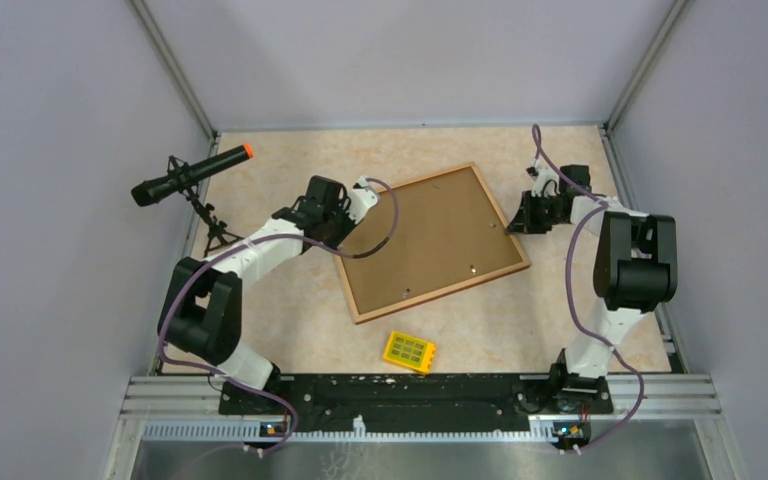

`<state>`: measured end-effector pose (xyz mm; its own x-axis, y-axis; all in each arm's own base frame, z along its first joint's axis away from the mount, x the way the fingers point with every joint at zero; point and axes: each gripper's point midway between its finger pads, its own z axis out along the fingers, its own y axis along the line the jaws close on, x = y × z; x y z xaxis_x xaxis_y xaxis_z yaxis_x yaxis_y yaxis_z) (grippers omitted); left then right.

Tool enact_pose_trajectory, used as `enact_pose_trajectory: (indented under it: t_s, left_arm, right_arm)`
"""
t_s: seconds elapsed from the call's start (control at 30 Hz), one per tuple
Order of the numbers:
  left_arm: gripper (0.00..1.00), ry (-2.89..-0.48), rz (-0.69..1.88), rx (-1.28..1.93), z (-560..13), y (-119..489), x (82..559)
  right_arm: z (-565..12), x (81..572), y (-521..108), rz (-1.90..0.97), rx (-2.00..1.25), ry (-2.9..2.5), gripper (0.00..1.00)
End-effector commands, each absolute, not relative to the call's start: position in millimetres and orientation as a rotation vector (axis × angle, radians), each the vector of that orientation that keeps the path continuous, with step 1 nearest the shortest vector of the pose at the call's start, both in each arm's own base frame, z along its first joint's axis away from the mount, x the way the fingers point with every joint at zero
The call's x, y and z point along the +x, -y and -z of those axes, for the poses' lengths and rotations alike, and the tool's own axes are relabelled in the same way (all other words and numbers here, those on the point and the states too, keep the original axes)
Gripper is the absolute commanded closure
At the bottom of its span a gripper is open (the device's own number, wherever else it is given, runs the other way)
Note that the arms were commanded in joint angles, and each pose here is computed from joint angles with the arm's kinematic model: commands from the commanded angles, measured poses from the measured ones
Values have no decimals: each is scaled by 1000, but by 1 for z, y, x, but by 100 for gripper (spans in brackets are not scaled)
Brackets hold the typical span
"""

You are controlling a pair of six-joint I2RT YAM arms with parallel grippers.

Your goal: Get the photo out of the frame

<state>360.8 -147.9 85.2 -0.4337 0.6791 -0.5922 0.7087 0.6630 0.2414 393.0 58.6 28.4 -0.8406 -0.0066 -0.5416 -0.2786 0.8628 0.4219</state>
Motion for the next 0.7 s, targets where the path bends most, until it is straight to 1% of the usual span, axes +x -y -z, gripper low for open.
enact_pose_trajectory:
  t_s: [0.0,0.37,0.67]
  left_arm:
    - [100,-2207,91,1079,-77,149,355]
    - [100,-2204,311,1112,-92,172,332]
    - [100,-2196,342,1102,-90,178,335]
  right_arm:
    - [12,336,-73,-794,-128,-2720,100]
    - [13,335,-73,-799,-120,-2725,100]
    - [15,334,-74,-805,-120,-2729,100]
